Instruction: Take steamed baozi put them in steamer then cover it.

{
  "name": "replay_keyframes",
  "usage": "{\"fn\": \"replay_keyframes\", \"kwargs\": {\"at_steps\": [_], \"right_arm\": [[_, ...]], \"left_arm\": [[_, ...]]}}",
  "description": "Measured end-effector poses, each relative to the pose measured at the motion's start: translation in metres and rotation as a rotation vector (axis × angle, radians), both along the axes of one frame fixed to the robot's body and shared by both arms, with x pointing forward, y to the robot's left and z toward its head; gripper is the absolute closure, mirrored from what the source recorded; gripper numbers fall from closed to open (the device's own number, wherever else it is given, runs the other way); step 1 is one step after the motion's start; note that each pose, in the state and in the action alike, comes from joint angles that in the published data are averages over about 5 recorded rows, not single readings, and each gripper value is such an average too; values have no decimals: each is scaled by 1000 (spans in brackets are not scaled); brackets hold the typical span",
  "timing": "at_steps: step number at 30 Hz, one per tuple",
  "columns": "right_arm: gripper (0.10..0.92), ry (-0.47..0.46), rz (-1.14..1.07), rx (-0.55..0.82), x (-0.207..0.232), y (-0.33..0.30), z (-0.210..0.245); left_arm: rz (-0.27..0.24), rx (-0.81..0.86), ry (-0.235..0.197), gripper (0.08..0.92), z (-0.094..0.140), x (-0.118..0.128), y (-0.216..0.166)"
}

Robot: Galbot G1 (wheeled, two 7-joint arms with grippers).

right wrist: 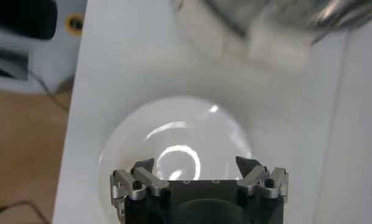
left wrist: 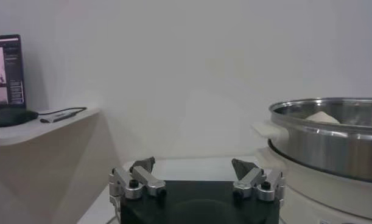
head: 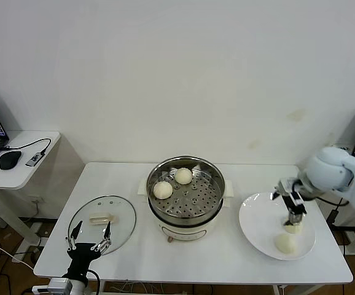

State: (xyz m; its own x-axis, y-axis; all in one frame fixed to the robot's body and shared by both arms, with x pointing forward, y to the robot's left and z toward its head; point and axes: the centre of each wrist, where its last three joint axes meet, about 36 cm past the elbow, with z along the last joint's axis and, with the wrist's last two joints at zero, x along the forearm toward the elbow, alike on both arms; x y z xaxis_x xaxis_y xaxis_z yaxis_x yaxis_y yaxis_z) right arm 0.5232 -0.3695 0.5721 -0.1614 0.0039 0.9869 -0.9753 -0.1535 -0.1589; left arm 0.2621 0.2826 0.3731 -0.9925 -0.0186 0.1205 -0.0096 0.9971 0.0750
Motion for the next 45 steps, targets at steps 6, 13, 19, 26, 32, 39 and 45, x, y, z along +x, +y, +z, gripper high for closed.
{"fn": "replay_keyframes", "kwargs": {"at_steps": [6, 13, 19, 26, 32, 39, 45], "right_arm": [[200, 34, 7, -21, -11, -11, -33], [200, 57, 1, -25, -13, -19, -66], [200, 70, -20, -20, -10, -25, -89], [202, 75, -54, -12, -6, -31, -105], [271, 73, -77, -6, -5, -33, -113], [361, 68, -89, 4, -3, -32, -116], [402, 62, -97, 13, 0, -33, -111]], "left_arm": [[1, 4, 2, 177, -1, 0, 1], [5, 8, 6, 177, -2, 0, 2], [10, 12, 9, 177, -3, 0, 4], [14, 12, 9, 177, -3, 0, 4], [15, 12, 10, 177, -3, 0, 4], [16, 13, 8, 177, -3, 0, 4], [17, 11, 6, 177, -2, 0, 4]]}}
